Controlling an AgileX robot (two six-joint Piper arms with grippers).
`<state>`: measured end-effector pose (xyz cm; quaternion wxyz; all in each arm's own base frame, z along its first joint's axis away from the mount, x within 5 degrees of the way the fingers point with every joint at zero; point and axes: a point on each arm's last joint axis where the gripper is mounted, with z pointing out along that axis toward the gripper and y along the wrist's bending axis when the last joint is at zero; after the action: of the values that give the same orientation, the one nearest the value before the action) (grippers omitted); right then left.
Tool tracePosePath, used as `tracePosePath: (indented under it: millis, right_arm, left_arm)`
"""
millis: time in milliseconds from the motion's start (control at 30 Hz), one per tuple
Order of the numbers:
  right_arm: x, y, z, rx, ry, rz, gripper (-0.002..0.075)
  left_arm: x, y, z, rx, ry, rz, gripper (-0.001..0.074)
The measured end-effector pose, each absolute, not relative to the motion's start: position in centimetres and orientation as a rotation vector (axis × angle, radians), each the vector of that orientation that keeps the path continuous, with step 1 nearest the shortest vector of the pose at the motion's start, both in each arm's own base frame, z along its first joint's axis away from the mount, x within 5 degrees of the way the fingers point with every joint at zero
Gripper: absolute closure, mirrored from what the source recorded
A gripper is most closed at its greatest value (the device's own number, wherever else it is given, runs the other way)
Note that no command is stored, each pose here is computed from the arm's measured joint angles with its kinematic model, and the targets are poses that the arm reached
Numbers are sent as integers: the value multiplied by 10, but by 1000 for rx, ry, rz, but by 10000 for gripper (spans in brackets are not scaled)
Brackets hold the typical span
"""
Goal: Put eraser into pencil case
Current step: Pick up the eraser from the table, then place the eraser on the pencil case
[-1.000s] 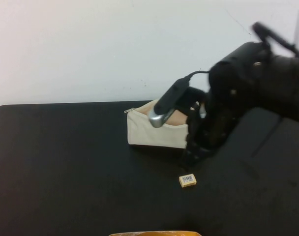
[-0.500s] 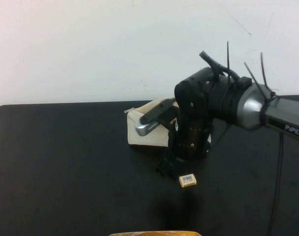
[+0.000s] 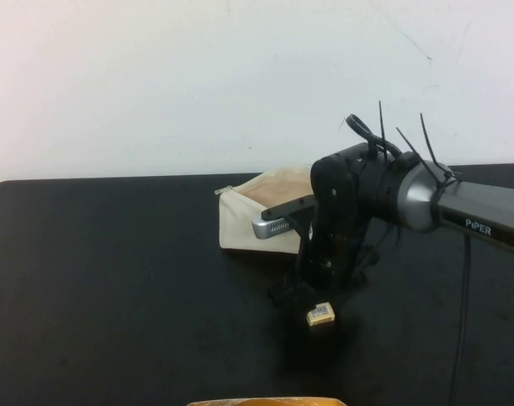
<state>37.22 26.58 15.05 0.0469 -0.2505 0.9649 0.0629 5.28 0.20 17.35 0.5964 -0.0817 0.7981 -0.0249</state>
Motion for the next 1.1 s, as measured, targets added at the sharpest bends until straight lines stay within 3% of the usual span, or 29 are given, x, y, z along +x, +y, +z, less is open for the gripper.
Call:
tracePosePath:
  millis: [167,267,467,700,800,967,1100]
  right_arm:
    - [374,267,148,-761,2943,202,295]
    - [373,267,149,-800,2943,193,417]
    - [370,265,167,-892,2925,191,421]
    - [362,263,276,-933,2578,321,422]
    - [367,265,306,-906,2395,341,422]
    - [387,268,307,-856,2218,282,422]
    - [405,264,280,-829,2254,254,422]
  left_arm:
    - [53,2,174,-190,1853,-58,736]
    - [53,2,174,-190,1853,-58,736]
    - [53,2,174,-190,1853,-58,736]
    - [53,2,174,-190,1853,-58,736]
    - [53,2,174,-190,1853,-58,736]
    - [53,2,174,-190,1853,-58,736]
    - [53,2,174,-190,1853,-58,736]
